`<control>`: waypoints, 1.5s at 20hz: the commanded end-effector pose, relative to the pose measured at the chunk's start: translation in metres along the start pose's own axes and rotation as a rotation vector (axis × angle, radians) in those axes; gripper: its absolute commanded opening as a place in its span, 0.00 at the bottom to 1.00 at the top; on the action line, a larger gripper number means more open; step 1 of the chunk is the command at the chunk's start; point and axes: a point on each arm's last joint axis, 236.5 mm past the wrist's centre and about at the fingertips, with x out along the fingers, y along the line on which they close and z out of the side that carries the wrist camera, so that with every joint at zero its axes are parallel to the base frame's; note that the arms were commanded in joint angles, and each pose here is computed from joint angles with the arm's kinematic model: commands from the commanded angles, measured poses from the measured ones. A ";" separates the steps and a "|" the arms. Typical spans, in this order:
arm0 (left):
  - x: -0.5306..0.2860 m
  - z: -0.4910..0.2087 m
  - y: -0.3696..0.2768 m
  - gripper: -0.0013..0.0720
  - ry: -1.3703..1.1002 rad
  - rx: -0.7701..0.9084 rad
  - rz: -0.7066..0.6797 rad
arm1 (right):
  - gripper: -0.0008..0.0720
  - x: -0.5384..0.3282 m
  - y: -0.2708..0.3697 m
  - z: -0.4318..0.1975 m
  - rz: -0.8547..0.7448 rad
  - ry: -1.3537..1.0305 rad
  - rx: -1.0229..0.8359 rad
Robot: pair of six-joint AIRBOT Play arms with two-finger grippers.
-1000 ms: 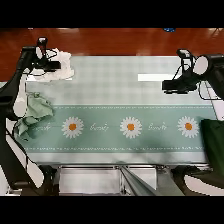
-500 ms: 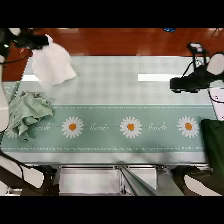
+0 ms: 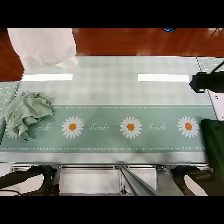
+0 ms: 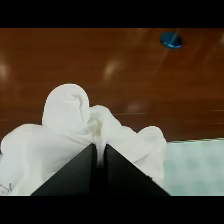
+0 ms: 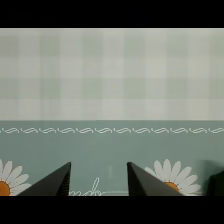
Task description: Fold the shirts.
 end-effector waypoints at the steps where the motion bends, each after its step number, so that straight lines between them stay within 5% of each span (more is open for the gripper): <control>1: -0.043 0.011 -0.064 0.05 -0.043 0.026 -0.151 | 0.57 -0.029 -0.002 -0.002 0.012 -0.063 -0.002; 13: -0.063 -0.201 -0.215 0.05 0.361 -0.037 -0.475 | 0.57 -0.042 0.001 -0.008 0.031 -0.072 -0.007; 21: -0.021 -0.415 -0.240 0.05 0.781 -0.098 -0.396 | 0.57 -0.011 0.004 -0.027 0.038 -0.010 -0.007; 22: -0.016 -0.435 -0.240 0.12 0.834 -0.095 -0.377 | 0.57 0.001 0.004 -0.034 0.039 0.005 0.006; 24: -0.011 -0.460 -0.236 0.71 0.906 -0.098 -0.344 | 0.57 0.025 0.004 -0.047 0.033 0.055 0.027; 30: 0.000 -0.364 -0.121 0.71 0.794 -0.028 -0.222 | 0.57 0.021 -0.100 -0.034 -0.231 0.044 0.140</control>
